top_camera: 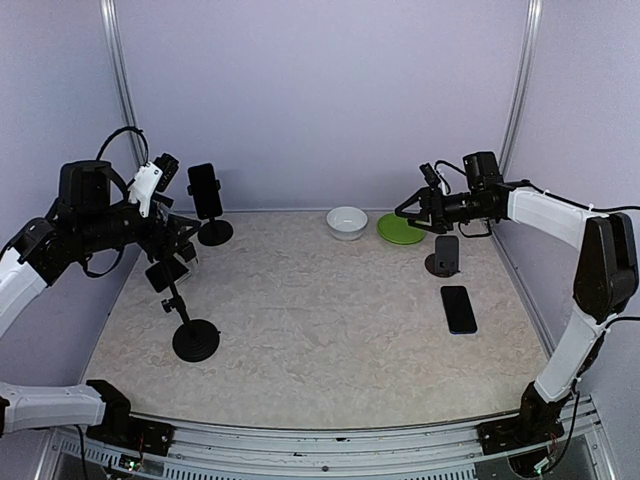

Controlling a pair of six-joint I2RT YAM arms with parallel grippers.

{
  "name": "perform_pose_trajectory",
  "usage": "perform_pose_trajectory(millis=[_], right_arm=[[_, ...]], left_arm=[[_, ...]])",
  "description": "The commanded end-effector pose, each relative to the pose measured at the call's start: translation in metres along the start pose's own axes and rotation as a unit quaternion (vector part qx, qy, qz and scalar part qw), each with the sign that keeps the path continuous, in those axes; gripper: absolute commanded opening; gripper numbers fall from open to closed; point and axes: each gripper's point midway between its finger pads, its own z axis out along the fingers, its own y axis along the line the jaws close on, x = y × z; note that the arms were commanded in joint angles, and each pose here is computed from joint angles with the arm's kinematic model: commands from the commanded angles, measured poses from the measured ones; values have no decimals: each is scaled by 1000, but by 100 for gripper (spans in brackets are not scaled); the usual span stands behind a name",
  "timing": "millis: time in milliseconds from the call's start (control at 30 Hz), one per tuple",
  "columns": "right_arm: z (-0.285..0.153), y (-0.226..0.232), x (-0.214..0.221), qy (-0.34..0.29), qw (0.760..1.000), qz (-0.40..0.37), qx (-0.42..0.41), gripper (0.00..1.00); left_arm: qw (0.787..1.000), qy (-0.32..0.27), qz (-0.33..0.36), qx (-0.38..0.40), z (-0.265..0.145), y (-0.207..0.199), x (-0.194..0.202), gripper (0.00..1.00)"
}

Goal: Remove the phone from the phone stand

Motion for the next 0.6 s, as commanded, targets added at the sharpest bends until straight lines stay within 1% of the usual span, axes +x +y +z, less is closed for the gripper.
perform_pose_trajectory(millis=[0,67,167,433,567], right_arm=[[5,5,-1,5,1000,-8,-9,83],[5,5,-1,5,1000,-7,-9,83],[5,5,-2,5,1000,-9,-10,83],[4,4,4,12,1000,-10,-5,83],[1,4,8,18,1000,-15,-1,82]], left_arm=[[1000,-22,12,8,2,-2,-9,74],[999,-29,15,9,1,-2,-14,66],[999,-42,16,20,0,-4,-24,60],[992,-99,26,73,3,-23,-71,48],[986,-118,36,108,14,-44,-94,44]])
